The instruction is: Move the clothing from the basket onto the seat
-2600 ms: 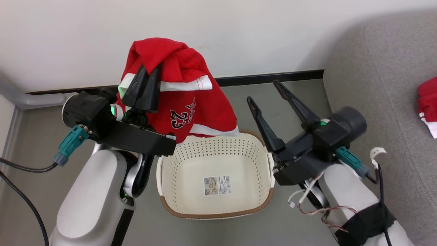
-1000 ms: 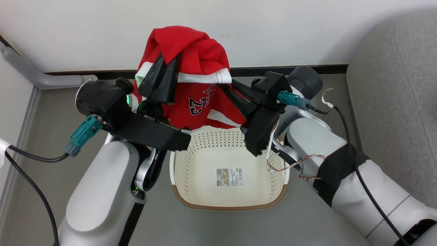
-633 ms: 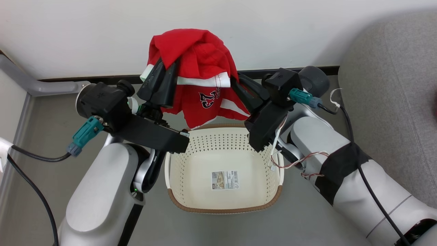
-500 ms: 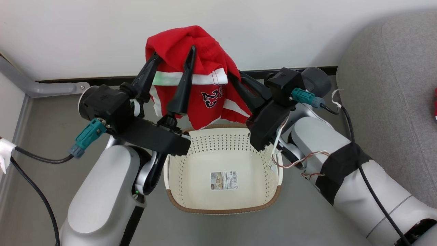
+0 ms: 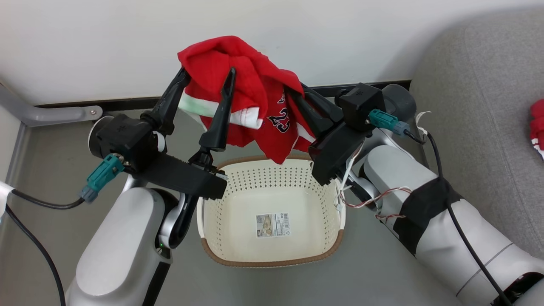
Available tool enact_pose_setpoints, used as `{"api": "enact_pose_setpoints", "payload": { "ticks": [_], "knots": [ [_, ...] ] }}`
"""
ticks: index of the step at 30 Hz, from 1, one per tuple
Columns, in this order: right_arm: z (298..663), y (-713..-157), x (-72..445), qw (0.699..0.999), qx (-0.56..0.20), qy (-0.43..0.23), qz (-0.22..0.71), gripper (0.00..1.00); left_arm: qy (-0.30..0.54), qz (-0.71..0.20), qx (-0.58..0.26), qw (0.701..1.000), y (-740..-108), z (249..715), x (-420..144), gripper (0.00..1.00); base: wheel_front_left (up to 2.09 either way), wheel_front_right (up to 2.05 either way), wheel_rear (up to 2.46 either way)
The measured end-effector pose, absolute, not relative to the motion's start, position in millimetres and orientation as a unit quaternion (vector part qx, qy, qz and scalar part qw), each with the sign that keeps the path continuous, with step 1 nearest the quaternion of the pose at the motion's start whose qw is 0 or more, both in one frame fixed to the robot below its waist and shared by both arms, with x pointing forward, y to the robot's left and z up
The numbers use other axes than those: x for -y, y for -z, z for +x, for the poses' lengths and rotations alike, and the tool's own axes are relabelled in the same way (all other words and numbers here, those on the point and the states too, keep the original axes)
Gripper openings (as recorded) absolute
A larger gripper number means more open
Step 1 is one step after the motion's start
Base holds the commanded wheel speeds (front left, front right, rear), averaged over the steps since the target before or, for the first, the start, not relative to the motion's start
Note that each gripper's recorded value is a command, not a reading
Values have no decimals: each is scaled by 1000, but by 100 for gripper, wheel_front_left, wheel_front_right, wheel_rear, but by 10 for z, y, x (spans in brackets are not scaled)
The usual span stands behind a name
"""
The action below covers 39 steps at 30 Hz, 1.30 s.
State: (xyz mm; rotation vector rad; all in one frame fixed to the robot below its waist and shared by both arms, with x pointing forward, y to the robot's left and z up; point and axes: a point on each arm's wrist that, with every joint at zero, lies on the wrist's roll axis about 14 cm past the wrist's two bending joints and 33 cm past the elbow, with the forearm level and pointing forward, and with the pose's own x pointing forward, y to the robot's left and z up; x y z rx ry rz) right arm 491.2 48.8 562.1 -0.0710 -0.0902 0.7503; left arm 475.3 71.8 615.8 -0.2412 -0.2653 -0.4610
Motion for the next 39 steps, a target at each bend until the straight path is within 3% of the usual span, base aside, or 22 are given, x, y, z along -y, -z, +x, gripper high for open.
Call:
{"api": "enact_pose_setpoints", "payload": {
  "ticks": [21,39],
  "knots": [
    [4941,-5666,115,956,46,-288,-25,0,280,-129,106,946,-5985,4839,-286,100,0,0,0],
    [4758,-5543,843,980,34,-193,-13,0,339,-129,95,927,-5907,4860,253,100,0,0,0]
  ]
}}
